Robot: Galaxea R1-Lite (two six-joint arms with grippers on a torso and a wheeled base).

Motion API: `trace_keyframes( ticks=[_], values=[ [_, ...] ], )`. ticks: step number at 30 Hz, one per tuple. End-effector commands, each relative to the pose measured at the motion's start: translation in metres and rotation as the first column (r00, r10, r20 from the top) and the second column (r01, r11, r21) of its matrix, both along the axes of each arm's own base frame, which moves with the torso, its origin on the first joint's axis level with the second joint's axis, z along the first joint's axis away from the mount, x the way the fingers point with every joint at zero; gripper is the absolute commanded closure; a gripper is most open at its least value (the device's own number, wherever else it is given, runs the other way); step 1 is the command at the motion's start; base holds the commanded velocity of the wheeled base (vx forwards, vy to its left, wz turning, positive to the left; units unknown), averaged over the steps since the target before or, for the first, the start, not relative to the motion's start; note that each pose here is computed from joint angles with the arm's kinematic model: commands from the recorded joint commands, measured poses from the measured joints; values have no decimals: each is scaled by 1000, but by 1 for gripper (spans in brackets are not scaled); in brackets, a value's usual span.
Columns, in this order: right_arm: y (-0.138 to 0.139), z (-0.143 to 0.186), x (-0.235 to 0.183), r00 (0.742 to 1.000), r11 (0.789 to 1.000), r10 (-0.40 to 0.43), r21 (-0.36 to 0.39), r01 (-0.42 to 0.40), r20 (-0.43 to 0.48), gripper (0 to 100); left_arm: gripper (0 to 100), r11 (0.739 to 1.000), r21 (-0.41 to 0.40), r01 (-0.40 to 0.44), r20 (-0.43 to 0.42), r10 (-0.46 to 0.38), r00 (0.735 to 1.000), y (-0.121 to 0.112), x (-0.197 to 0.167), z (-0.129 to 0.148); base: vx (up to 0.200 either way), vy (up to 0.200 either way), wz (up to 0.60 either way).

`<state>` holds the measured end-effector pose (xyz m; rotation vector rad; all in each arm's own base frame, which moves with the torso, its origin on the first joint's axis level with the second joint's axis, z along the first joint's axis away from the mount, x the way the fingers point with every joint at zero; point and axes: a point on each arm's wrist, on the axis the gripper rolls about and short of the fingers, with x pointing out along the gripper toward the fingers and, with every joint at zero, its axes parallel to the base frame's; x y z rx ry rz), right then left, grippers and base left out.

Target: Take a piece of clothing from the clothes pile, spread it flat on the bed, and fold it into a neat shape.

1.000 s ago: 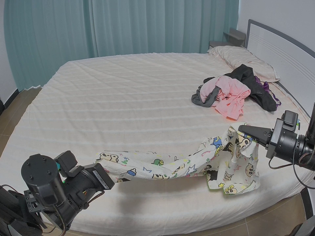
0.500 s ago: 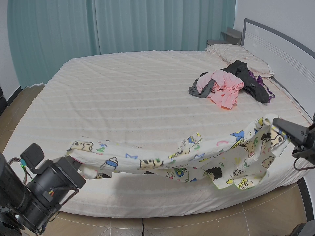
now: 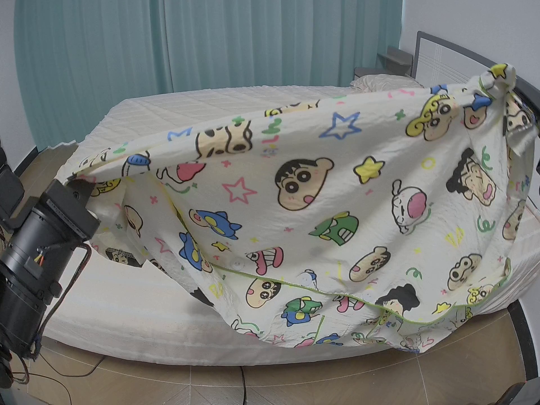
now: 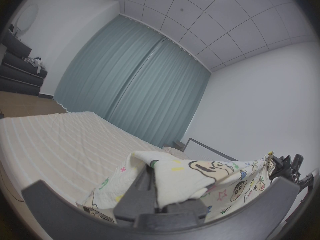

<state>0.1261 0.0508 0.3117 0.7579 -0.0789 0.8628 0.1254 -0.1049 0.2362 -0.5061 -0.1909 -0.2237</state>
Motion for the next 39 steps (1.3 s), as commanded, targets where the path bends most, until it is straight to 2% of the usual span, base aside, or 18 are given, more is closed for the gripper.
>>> trace_keyframes(
  ticks=[1,3,6,10,14,18,23,28,34,39],
  values=[
    [0,8,64,995,996,-84,-25,82,-59,100,100,995,71,-76,-56,80,995,-4,21,-3,0,0,0],
    [1,8,80,993,995,-97,-28,95,-74,100,100,991,98,-89,-84,97,992,-7,29,-10,0,0,0],
    [0,4,103,987,992,-125,-33,123,-101,100,100,992,96,-84,-113,95,989,-14,38,-15,0,0,0],
    [3,-4,120,983,992,-127,-44,122,-133,100,100,991,111,-73,-168,91,982,-22,47,-30,0,0,0],
    [6,-15,134,977,991,-128,-56,120,-168,100,100,996,66,-60,-250,74,965,-32,57,-50,200,0,0],
    [9,-23,148,971,991,-130,-65,120,-199,100,100,996,67,-57,-309,75,948,-38,65,-67,200,0,0],
    [12,-31,160,963,988,-151,-70,139,-223,100,100,994,91,-58,-340,85,936,-41,71,-78,200,0,0],
    [13,-32,162,963,988,-148,-71,136,-226,100,100,994,91,-54,-342,83,936,-43,73,-78,200,0,0],
    [16,-34,176,961,988,-150,-72,137,-232,100,100,991,94,-95,-344,122,931,-43,90,-80,200,0,0],
    [24,-47,195,954,989,-142,-84,123,-265,100,100,983,129,-130,-381,170,909,-45,112,-96,120,0,0]
  ],
)
